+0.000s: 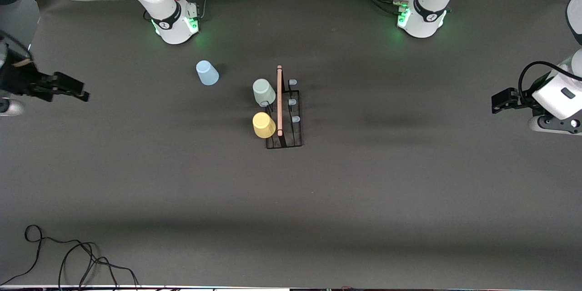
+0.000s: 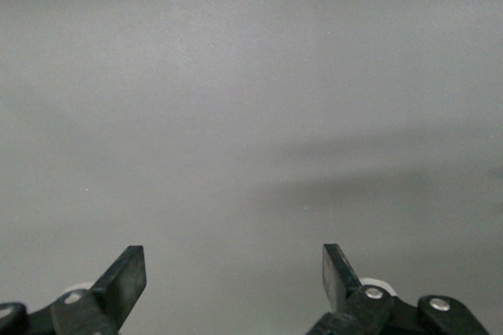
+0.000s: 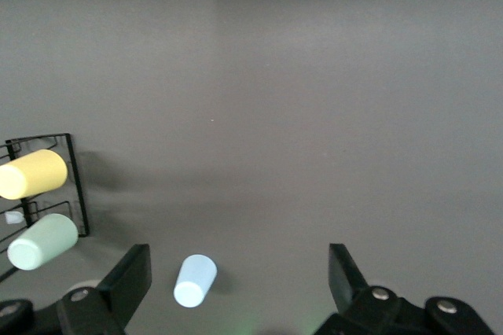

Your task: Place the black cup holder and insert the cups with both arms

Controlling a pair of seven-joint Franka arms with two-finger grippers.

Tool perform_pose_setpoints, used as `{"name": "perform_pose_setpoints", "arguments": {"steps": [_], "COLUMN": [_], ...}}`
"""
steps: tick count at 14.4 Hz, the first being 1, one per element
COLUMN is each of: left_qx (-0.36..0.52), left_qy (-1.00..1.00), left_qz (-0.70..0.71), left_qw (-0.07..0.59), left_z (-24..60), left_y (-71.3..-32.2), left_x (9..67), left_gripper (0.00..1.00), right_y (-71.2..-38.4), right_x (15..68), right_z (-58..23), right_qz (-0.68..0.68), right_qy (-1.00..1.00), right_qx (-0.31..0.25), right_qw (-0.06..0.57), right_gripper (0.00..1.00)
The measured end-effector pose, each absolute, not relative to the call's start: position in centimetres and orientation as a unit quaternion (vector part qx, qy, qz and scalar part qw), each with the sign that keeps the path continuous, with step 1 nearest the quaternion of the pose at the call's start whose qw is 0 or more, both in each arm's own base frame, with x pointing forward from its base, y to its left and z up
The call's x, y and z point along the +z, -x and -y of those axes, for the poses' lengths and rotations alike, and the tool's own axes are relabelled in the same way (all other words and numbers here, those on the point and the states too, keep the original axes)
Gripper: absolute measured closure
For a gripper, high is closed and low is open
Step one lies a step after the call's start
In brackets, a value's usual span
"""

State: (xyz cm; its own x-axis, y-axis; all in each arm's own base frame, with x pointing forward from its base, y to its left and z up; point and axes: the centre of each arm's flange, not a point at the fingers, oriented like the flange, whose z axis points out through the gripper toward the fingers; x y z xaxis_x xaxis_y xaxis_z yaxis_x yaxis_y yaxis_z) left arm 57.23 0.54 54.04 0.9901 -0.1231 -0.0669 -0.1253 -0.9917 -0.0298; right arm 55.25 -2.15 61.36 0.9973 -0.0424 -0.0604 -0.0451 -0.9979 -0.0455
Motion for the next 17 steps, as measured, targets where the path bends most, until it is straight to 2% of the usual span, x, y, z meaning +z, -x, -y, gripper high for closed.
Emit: {"name": "perform_pose_setpoints", "arguments": {"steps": [17], "left_qx": [0.032], "left_qy": [0.997], "left_qz": [-0.062], "left_qw": [0.017], "left_z": [-0.54], "left_y": [-57.23], "left_x": [54.04], "left_gripper": [0.0], "right_y": [-55.19], "right_x": [60.9], "right_z": [3.28], "right_qz": [0.006], "right_qy": [0.999], "right_qx": [0.034], "right_qw": [0.01], "right_gripper": [0.0]}}
